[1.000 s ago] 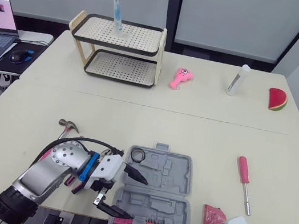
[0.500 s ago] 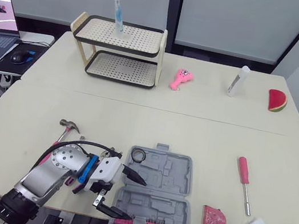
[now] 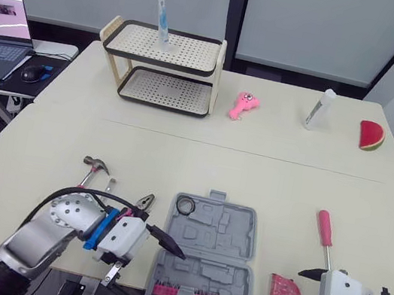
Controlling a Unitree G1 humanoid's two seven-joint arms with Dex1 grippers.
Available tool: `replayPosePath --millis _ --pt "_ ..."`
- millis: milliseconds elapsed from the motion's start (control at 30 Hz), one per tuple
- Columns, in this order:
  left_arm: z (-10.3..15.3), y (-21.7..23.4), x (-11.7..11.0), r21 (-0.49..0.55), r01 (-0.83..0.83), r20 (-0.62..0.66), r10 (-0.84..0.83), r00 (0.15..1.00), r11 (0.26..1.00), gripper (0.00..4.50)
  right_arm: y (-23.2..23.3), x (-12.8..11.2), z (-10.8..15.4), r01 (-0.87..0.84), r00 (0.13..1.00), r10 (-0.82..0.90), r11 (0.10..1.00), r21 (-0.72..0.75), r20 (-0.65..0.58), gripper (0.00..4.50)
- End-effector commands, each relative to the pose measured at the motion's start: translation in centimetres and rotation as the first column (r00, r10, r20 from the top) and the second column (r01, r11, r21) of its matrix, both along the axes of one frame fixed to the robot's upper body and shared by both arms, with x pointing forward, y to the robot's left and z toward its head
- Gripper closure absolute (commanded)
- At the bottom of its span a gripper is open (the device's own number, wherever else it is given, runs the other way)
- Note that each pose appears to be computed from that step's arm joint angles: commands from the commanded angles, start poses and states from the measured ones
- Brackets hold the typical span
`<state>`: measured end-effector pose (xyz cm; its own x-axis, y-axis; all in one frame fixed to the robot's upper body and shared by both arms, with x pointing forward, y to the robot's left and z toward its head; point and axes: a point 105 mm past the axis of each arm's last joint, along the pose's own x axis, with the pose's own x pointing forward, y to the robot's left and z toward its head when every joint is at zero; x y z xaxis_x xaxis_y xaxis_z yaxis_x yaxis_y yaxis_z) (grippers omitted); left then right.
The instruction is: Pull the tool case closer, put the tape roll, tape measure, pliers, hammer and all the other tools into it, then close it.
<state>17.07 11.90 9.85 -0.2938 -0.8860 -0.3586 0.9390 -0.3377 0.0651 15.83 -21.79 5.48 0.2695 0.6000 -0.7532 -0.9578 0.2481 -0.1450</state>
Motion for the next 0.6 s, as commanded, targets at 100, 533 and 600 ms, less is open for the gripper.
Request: replayPosePath --millis 100,533,600 --pt "1.8 -0.6 -0.6 -0.03 0.029 0.021 -0.029 0.999 0.999 0.0 -0.4 0.6 -0.8 -0.039 0.999 0.039 0.999 -0.025 0.017 0.02" --pt "3.1 -2.1 -0.3 -0.033 0.029 0.004 -0.029 1.0 0.999 0.0 0.5 1.4 -2.3 -0.053 0.998 0.054 0.998 -0.037 0.021 0.02" --pt "3.2 -2.2 -0.3 -0.032 0.028 0.001 -0.028 1.0 0.999 0.0 0.6 1.7 -2.4 -0.052 0.998 0.053 0.998 -0.035 0.025 0.02"
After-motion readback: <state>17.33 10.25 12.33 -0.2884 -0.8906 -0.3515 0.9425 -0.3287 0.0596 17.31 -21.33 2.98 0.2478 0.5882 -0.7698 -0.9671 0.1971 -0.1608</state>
